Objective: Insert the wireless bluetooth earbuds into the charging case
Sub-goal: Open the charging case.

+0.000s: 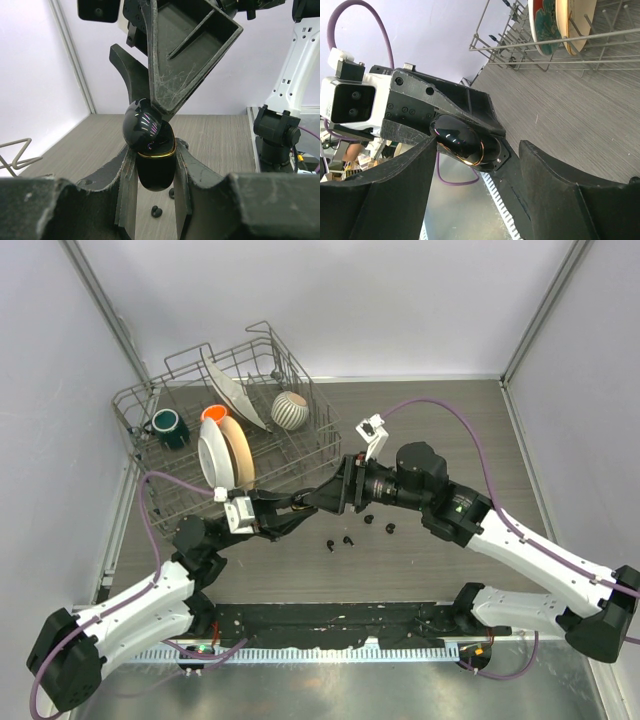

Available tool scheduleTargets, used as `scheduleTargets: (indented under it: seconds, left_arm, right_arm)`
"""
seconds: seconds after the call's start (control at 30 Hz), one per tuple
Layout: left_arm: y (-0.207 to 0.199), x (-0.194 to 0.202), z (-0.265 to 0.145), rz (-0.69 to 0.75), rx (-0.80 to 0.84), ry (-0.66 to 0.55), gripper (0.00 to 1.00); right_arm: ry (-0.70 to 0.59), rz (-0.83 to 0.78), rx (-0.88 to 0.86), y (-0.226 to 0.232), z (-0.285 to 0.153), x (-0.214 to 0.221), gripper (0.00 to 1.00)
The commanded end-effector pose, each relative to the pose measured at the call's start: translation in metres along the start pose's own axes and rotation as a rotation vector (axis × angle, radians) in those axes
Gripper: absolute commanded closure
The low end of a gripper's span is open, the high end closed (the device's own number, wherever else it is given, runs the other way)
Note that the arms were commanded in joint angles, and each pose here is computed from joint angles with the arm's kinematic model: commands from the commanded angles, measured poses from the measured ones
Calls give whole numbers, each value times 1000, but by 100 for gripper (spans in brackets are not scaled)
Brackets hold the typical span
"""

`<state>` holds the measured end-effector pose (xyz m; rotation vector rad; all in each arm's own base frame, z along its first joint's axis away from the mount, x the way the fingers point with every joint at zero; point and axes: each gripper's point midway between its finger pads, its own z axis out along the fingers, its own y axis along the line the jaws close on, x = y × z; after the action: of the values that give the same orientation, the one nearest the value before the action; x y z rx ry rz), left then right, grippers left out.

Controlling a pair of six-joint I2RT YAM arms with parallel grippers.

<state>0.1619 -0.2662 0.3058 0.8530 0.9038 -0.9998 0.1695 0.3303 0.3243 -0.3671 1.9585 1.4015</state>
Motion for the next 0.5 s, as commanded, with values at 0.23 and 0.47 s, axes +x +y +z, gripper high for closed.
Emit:
scheduleTargets:
  seconds: [0.23, 0.47]
  left_arm:
    - [-4, -31, 3, 65, 25, -82, 100]
    - [-14, -29, 3, 58, 86, -70, 100]
  right_arm:
    - [-15, -34, 18, -3, 7, -8, 30]
    - [-60, -45, 27, -1, 10, -21, 30]
